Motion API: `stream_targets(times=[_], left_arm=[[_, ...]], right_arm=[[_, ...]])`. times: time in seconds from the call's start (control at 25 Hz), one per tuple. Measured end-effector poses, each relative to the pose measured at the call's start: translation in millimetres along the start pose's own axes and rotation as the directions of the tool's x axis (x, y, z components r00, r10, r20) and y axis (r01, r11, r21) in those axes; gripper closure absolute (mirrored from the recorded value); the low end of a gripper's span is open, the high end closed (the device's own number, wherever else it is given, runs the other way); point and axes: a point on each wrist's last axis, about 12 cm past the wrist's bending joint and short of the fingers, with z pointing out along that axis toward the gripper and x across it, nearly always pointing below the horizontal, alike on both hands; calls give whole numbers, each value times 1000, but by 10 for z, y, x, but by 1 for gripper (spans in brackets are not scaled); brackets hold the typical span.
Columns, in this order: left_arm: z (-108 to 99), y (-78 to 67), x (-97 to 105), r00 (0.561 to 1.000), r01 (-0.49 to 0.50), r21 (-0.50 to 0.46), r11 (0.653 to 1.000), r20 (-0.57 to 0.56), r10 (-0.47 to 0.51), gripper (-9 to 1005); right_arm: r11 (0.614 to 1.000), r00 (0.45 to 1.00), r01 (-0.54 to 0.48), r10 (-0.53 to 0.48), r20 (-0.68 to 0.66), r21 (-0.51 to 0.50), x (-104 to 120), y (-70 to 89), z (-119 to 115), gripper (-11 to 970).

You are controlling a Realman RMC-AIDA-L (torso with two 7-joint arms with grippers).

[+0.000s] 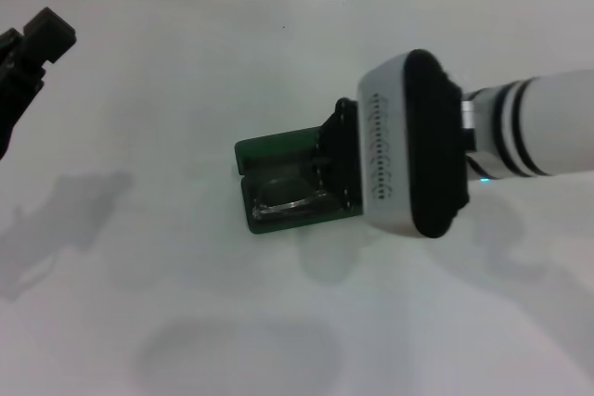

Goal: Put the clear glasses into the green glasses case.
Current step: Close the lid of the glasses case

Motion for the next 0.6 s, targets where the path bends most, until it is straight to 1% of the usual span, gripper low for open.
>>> stream_targets(times=[0.08,0.16,0.2,0.28,0.36,0.4,0.44,0.52,0.56,0.6], left_arm=[[3,2,-3,1000,0,1,1000,1,0,936],[8,5,-6,1000,0,3,1000,1,0,936],[9,7,-8,1000,0,3,1000,1,0,936],[-2,5,-10,1000,0,0,1000,0,0,936],[-27,-2,-13,1000,0,-7,1000,-1,0,936],[-36,0,-19,1000,-1,-9,1000,-3,1,936],[-29,7,-23,1000,-1,-6,1000,-8,1,936],[13,34,-30,1000,-2,8,1000,-19,2,936],[48,59,-41,1000,-3,19,1000,-30,3,936],[79,83,-53,999,-2,29,1000,-40,3,936]], right_arm=[[998,999,-42,40,33,49,8,23,-92,872],[985,991,-118,108,79,126,60,20,-232,873],[973,984,-160,144,105,165,94,5,-306,873],[938,961,-256,221,165,234,169,-65,-463,874],[898,929,-349,296,221,268,259,-143,-597,874],[855,893,-432,360,270,287,361,-206,-715,874],[837,879,-461,383,285,296,414,-226,-762,875],[762,818,-563,457,350,321,620,-277,-947,875],[702,771,-627,497,398,338,787,-302,-1100,875],[667,743,-661,517,424,344,897,-306,-1195,875]])
